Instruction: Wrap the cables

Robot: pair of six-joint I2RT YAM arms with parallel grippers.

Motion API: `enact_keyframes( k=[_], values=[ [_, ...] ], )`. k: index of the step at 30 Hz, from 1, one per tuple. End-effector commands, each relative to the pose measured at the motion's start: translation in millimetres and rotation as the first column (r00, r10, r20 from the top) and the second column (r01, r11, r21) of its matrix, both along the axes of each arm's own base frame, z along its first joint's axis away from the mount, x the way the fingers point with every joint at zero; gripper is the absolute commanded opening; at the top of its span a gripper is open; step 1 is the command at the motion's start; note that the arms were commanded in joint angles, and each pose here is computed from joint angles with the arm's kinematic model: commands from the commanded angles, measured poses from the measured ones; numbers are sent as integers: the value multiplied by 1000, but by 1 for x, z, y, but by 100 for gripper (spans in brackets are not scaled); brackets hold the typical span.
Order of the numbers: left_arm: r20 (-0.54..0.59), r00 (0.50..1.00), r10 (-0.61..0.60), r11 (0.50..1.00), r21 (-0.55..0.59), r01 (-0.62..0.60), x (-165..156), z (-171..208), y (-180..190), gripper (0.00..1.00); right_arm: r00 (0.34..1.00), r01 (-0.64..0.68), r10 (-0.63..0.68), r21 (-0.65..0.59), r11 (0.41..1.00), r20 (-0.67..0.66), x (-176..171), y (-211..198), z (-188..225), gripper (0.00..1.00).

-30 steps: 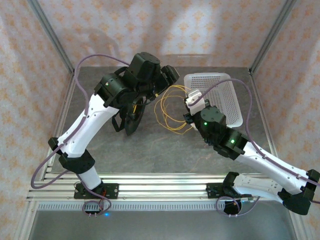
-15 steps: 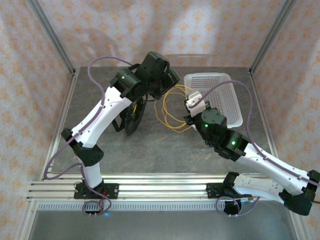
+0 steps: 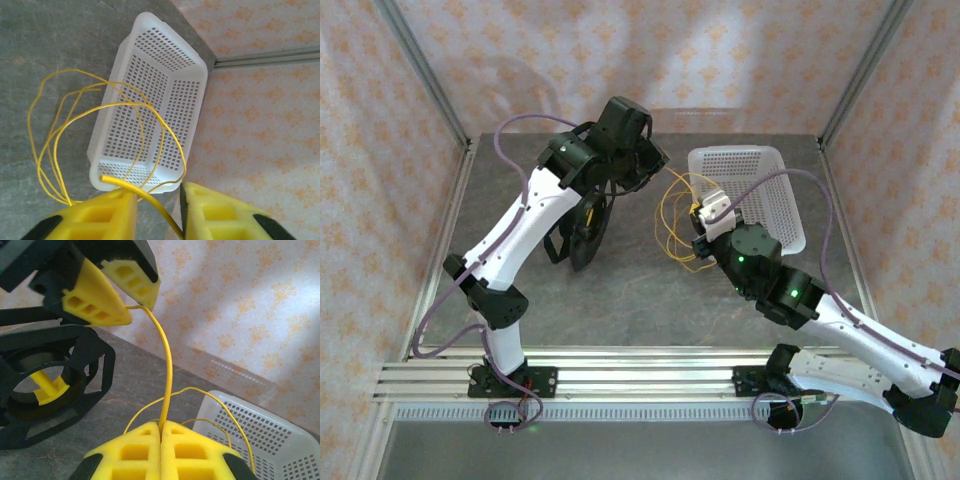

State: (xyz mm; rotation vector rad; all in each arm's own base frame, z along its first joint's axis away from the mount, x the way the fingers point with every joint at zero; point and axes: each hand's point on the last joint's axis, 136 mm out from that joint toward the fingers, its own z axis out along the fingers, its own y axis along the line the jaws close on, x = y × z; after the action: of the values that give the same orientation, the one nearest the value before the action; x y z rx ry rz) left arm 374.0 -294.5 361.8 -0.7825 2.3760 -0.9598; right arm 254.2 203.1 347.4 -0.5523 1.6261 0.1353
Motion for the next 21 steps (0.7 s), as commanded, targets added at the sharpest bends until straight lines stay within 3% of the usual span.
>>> enact_keyframes(
  k=[1, 5, 11, 14, 15, 16, 17, 19, 20, 21],
  values=[
    [-5, 1000, 13, 1000, -9, -13, 12, -7, -3, 14, 999, -35, 36, 38, 999, -7, -7, 2, 1, 0],
    [5, 1000, 19, 1000, -17, -19, 17, -6, -1, 0, 998, -60, 61, 47, 997, -22, -11, 4, -3, 0],
    [110, 994, -26, 997, -71, 34, 34, 21, -7, 0, 994, -90, 93, 39, 995, -62, -15, 8, -16, 0],
    [157, 985, -75, 991, -99, 91, 39, 34, -10, 0, 997, -36, 38, 40, 999, -60, -10, 1, -16, 0],
    [163, 984, -77, 992, -90, 92, 39, 35, -7, 20, 998, 9, -7, 42, 999, -57, -7, -6, -14, 0],
    [167, 983, -73, 994, -73, 86, 37, 36, -3, 49, 997, 47, -45, 47, 998, -55, -4, -11, -13, 0],
    [173, 982, -72, 995, -60, 83, 35, 37, 1, 64, 996, 75, -72, 51, 996, -54, -1, -14, -12, 0],
    [175, 982, -71, 995, -56, 82, 28, 37, 6, 91, 989, 144, -141, 52, 988, -55, 5, -22, -10, 0],
    [177, 981, -74, 995, -59, 86, 25, 37, 6, 99, 984, 171, -168, 47, 984, -56, 8, -24, -11, 0],
    [182, 981, -71, 994, -66, 84, 20, 38, 8, 99, 978, 203, -200, 41, 978, -59, 11, -27, -11, 0]
  ],
)
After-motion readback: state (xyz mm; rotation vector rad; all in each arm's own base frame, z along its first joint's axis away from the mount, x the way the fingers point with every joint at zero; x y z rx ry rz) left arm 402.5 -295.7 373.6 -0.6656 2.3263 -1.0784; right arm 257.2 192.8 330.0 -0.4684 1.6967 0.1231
